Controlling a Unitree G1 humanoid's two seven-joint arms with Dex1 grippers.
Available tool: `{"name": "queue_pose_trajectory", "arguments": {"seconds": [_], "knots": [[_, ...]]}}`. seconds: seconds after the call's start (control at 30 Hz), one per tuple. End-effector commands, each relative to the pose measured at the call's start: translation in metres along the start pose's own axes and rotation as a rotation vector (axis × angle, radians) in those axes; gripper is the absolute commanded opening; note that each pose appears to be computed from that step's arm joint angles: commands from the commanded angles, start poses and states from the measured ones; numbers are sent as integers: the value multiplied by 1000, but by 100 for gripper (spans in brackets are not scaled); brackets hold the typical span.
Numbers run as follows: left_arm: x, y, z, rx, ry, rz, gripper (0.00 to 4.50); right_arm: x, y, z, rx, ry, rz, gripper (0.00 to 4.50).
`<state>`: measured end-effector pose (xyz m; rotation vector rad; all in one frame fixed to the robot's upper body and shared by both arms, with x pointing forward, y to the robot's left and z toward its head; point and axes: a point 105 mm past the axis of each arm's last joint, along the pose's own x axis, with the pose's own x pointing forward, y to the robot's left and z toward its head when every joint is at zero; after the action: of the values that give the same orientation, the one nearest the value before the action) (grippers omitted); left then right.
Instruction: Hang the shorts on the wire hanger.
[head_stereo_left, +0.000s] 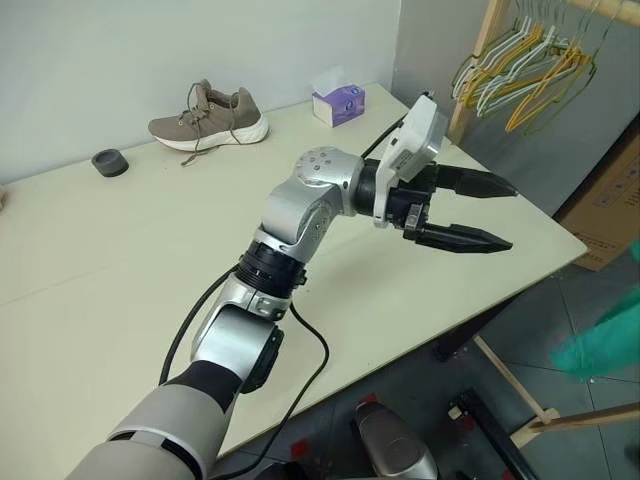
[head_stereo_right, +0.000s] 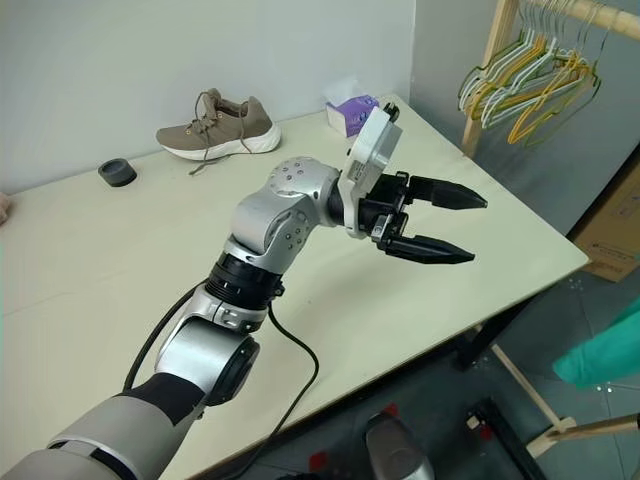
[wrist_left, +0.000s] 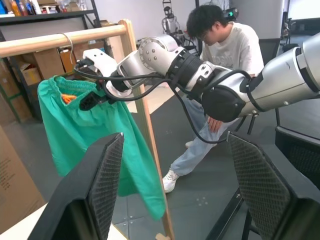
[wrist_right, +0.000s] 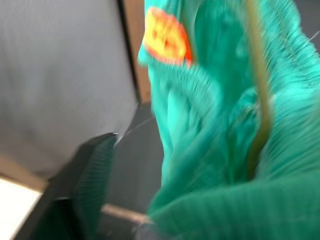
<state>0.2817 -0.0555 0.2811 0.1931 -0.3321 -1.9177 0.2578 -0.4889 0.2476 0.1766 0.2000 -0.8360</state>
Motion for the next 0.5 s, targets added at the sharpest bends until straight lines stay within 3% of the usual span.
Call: {"name": "queue_pose_trajectory", "arguments": {"seconds": [0.03,0.2,0.37,0.5], "knots": [[2,-1,13,54,-15,-7,350,-16,-9,35,-64,-203,-74,445],[2,0,12,51,-11,-2,350,-28,-7,51,-163,-355,-113,445],[-1,1,10,52,4,16,350,-48,-2,78,-307,-594,-166,445],[-4,4,8,54,16,46,350,-73,30,94,-416,-818,-65,445]]}}
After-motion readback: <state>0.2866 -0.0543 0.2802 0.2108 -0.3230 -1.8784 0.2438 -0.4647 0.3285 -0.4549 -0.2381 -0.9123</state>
